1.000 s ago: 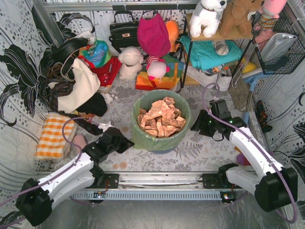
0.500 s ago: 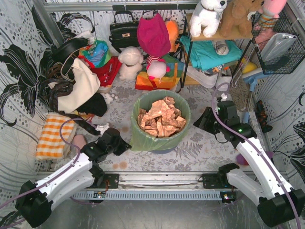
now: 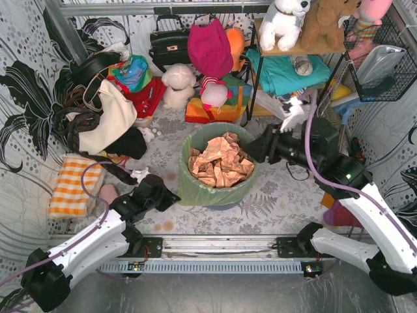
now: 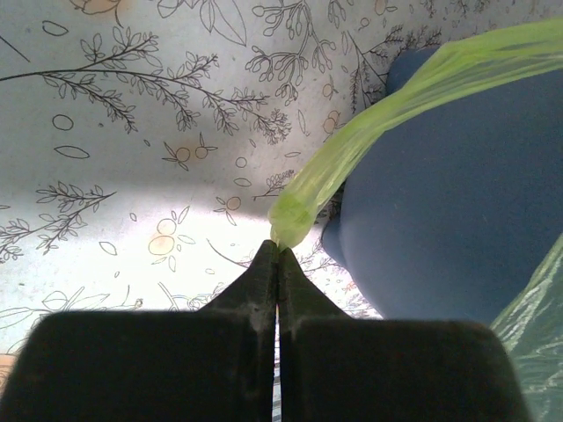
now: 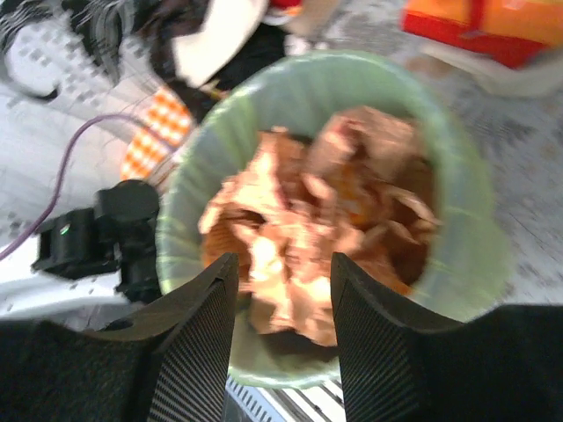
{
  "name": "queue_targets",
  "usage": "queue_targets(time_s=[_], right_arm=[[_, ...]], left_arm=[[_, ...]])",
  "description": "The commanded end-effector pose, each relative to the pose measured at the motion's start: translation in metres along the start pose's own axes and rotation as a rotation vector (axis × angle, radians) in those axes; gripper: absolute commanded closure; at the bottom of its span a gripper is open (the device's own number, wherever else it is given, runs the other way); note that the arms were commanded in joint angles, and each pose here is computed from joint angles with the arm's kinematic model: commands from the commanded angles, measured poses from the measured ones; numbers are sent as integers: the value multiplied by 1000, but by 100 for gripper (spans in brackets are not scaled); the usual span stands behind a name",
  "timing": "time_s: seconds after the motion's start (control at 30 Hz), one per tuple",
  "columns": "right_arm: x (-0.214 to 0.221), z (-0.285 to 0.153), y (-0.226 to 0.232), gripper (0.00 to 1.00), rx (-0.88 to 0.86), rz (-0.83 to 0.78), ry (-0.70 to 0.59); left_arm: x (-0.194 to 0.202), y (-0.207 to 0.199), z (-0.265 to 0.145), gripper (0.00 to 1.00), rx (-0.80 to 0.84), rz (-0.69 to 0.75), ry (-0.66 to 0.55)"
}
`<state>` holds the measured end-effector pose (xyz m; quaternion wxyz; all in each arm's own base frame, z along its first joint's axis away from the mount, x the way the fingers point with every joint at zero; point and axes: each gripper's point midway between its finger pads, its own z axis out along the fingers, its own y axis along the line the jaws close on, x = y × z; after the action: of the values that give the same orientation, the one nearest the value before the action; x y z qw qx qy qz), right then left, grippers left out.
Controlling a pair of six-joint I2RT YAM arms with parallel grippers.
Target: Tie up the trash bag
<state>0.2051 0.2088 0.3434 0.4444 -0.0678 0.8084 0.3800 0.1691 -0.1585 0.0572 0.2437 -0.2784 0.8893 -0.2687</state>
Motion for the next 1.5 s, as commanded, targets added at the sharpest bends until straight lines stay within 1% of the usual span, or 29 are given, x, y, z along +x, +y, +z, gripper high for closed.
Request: queue_targets(time_s=[0.0,0.2,0.37,0.5,0.6,0.63,0.67,0.73,0.83,0.9,1.0,1.1,1.27,1.47], right_arm=[[-3,21,59,54,-169,-212,47],[20,47,124,53,-338,-442,146],[55,65,159,52,-418,-662,201],[69,81,155,52,-389,-687,245],[69,84,156,52,-382,-677,242],[70,85,155,51,-378,-673,243],[71,85,154,52,-377,-667,243],[71,85,153,51,-371,-657,239],[74,85,151,51,-365,-637,243],[74,84,151,51,-362,-624,242],[74,83,149,51,-356,-617,240],[73,82,149,51,-351,-613,237],[71,81,148,51,-343,-607,232],[70,80,145,51,-326,-599,233]], left_arm=[[-11,-24,-5,100,79,2,-38],[-16,-30,-11,100,98,2,-56],[-19,-34,-17,100,122,-4,-71],[-20,-37,-22,100,143,-11,-76],[-19,-35,-23,100,148,-23,-76],[-18,-32,-23,98,140,-27,-76],[-17,-28,-21,92,130,-33,-75],[-18,-22,-19,77,111,-35,-86],[-23,-21,-17,60,105,-19,-113],[-24,-22,-13,53,108,-10,-121],[-24,-28,-6,46,126,21,-120],[-22,-33,3,43,128,63,-101],[-14,-25,21,44,81,106,-56],[0,-27,34,42,137,126,-5]])
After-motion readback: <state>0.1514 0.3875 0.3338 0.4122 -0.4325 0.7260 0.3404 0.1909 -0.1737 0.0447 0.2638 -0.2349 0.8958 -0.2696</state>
